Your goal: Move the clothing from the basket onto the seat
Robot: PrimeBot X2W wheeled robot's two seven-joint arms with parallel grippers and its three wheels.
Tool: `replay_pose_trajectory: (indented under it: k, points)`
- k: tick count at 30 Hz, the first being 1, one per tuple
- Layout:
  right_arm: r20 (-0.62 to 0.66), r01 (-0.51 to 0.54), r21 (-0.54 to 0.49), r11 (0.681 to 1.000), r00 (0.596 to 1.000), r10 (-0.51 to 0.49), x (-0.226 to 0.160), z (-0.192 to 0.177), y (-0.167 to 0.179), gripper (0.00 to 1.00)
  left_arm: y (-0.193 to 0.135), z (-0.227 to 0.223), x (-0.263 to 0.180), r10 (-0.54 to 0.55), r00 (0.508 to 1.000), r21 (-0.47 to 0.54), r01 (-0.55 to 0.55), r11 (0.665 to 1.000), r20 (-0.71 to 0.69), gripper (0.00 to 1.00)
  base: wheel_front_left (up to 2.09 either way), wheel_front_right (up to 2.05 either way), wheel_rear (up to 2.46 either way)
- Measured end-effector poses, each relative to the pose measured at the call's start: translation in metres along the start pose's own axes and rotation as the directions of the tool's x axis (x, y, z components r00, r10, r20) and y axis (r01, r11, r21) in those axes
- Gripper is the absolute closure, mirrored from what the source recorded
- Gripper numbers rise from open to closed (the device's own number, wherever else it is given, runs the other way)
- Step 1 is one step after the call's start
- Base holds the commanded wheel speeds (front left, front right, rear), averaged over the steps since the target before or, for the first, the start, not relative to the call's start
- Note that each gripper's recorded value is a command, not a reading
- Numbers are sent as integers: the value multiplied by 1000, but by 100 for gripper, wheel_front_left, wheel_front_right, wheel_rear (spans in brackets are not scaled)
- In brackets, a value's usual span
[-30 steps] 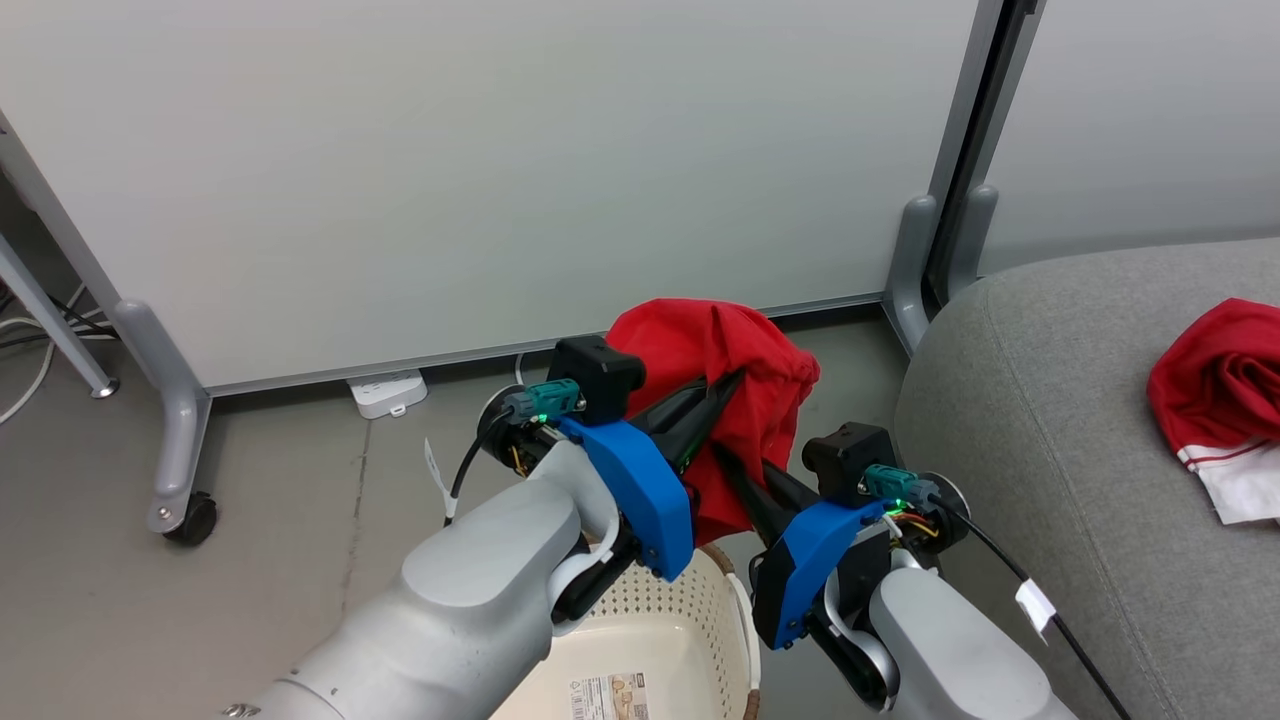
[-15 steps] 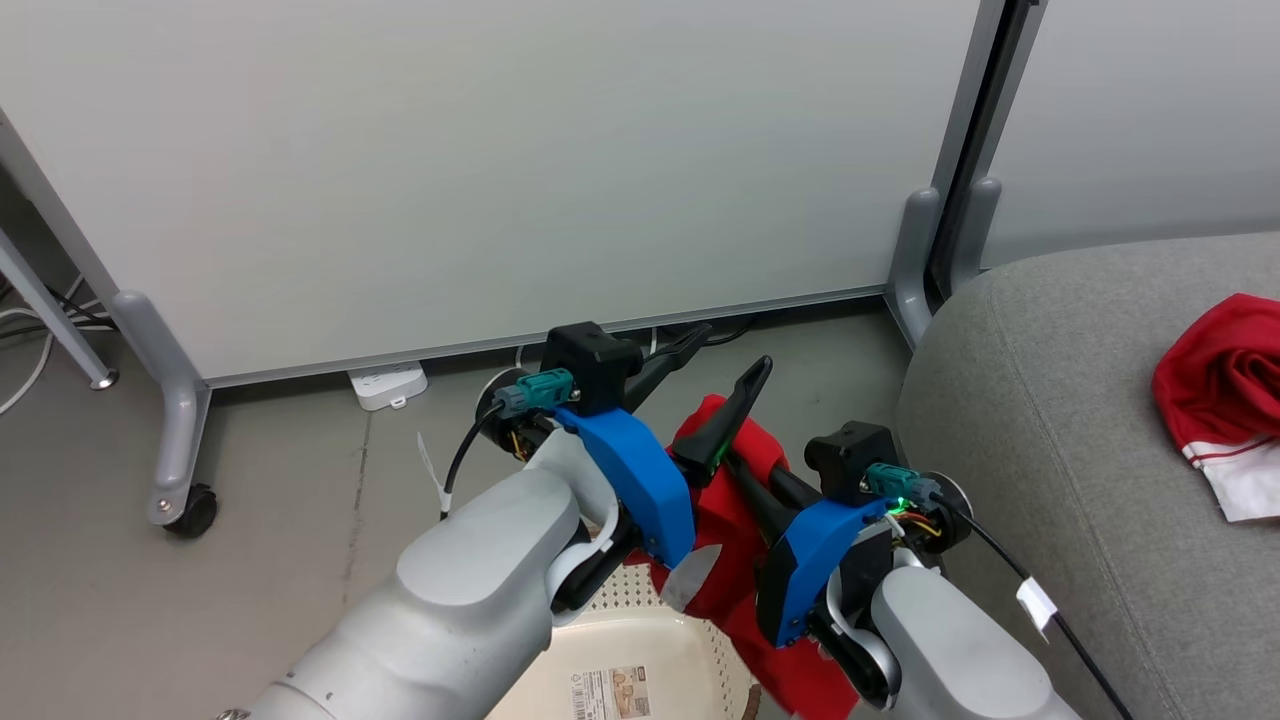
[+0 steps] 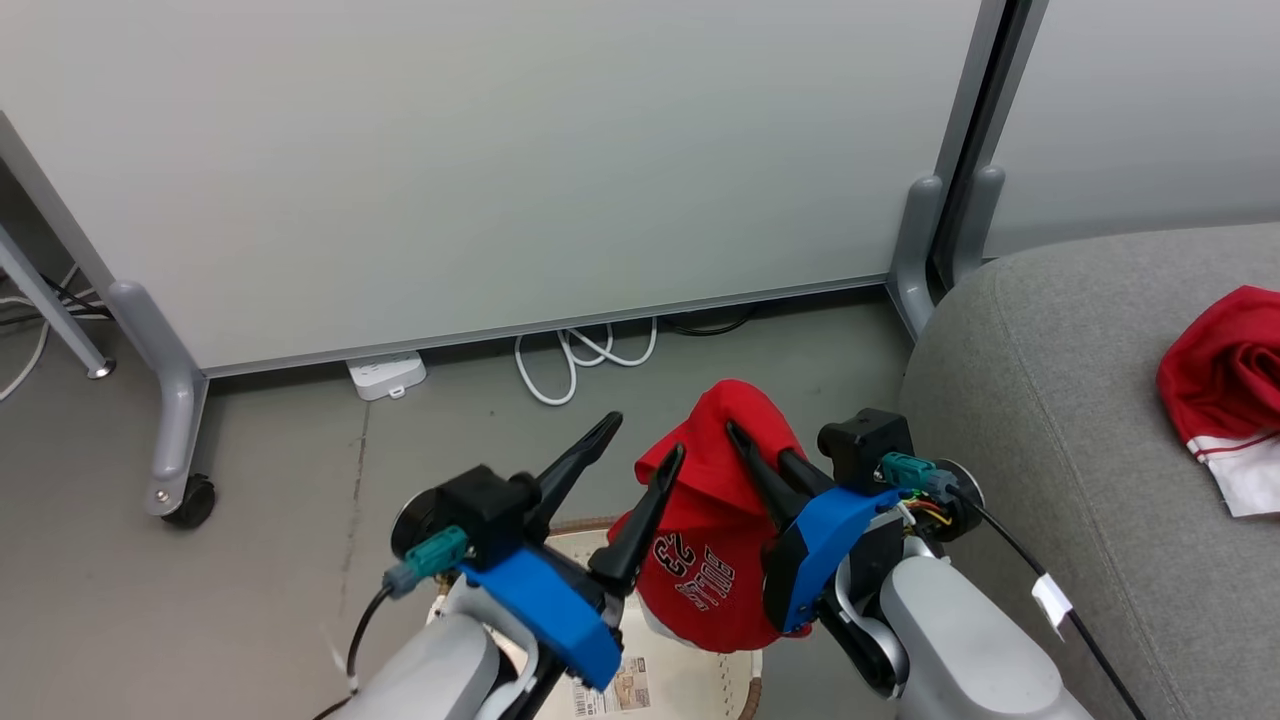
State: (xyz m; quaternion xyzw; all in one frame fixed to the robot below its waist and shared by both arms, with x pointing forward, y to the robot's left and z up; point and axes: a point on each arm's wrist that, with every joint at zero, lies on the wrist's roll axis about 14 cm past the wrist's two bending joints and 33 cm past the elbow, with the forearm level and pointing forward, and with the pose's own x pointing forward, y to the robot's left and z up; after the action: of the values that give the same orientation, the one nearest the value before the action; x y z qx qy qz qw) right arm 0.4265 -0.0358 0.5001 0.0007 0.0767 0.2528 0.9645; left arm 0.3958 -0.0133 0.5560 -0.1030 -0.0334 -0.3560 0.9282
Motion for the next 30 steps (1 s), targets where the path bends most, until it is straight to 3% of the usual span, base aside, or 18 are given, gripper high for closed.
replay_pose_trajectory:
  k: [15, 30]
  points:
    - [-1, -2, 14, 1000, 1000, 2, 0, -4, 4, 100, 36, -25, -66, 206, 978, 2, -206, 979, -10, 0, 0, 0, 0]
    - [-10, 8, 28, 1000, 1000, -8, -3, -7, 1, 100, 34, -35, -61, 203, 979, -21, -204, 979, -31, 0, 0, 0, 0]
